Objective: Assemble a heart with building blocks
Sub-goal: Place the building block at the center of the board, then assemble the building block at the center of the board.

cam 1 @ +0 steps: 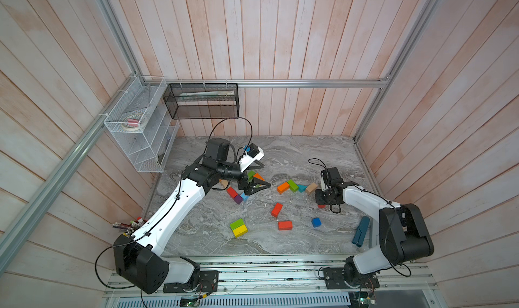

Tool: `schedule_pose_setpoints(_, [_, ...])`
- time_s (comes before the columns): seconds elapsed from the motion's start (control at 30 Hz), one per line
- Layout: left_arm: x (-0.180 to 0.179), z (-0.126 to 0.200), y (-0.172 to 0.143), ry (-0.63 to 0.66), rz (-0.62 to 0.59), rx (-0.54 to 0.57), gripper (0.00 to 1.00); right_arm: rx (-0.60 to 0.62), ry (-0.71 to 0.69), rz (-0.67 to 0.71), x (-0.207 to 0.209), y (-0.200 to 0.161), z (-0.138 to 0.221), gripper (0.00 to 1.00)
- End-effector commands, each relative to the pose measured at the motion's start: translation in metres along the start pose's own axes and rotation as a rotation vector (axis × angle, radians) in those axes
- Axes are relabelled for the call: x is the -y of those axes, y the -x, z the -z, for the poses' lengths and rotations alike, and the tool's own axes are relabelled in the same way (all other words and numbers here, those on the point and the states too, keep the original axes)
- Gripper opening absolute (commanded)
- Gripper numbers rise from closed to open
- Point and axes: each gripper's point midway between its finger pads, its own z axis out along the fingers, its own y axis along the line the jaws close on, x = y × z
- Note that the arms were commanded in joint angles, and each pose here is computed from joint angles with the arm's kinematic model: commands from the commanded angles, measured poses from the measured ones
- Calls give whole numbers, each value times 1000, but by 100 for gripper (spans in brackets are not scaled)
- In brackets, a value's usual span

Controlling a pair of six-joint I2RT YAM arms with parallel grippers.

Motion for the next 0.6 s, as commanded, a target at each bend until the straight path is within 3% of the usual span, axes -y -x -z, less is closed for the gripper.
schedule_pose_setpoints(0.0, [6,1,3,-21,2,14,100,-25,-18,4,1,-1,-5,38])
schedule_pose_setpoints(0.37, [7,1,4,-20,-1,16,100,-48,-56,-79,3,-20,2,59])
schedule_pose_setpoints(0.47, [7,2,4,-19,-4,17,100,-52,-92,-116,12,-29,3,59])
schedule_pose_setpoints(0.57, [7,1,4,-24,-1,19,100,-55,-103,-153,20,-35,4,53])
